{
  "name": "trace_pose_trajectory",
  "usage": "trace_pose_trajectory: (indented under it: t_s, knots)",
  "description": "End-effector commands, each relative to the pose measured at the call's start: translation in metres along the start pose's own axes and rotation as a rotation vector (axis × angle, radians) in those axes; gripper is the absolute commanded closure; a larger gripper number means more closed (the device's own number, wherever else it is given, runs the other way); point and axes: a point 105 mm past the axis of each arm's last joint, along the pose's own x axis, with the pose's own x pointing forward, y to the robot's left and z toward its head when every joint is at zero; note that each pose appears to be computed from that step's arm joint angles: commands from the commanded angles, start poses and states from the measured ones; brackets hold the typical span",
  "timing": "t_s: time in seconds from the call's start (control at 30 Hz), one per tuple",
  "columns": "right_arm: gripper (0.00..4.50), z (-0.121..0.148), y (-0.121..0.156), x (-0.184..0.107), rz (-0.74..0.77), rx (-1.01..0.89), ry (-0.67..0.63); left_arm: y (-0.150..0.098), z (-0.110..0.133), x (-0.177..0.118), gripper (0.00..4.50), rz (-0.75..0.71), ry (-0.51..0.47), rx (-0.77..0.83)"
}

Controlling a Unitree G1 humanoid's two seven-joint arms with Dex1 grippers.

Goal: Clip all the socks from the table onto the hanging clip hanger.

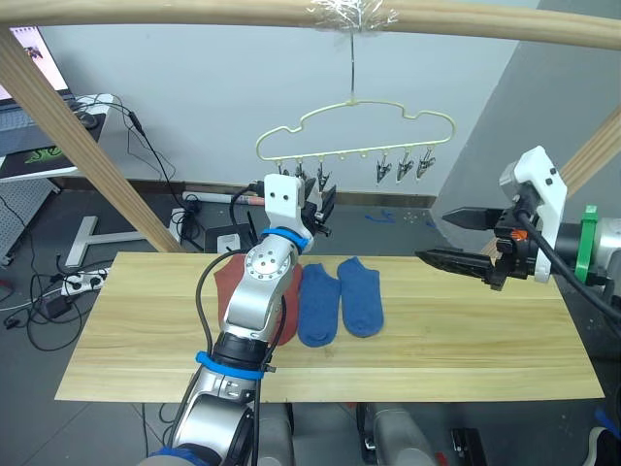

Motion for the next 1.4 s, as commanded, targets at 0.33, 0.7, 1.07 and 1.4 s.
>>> trace_pose_trajectory:
  t_s: [0.33, 0.7, 1.07, 1.4]
  knots:
    - [0.00, 0.010, 0.003, -0.009, -0.038, -0.031, -0.050, 0.003, 0.018, 0.011, 2.69, 0.059, -0.077, 0.035]
    - [0.00, 0.008, 0.004, -0.009, -0.044, -0.012, -0.052, 0.014, 0.017, 0.011, 2.69, 0.108, -0.076, 0.045]
    - [0.00, 0.008, 0.003, -0.009, -0.056, -0.001, -0.053, 0.011, 0.020, 0.025, 2.69, 0.107, -0.085, 0.018]
    - [0.00, 0.006, 0.006, -0.011, -0.069, 0.013, -0.052, 0.008, 0.025, 0.034, 2.69, 0.100, -0.107, 0.002]
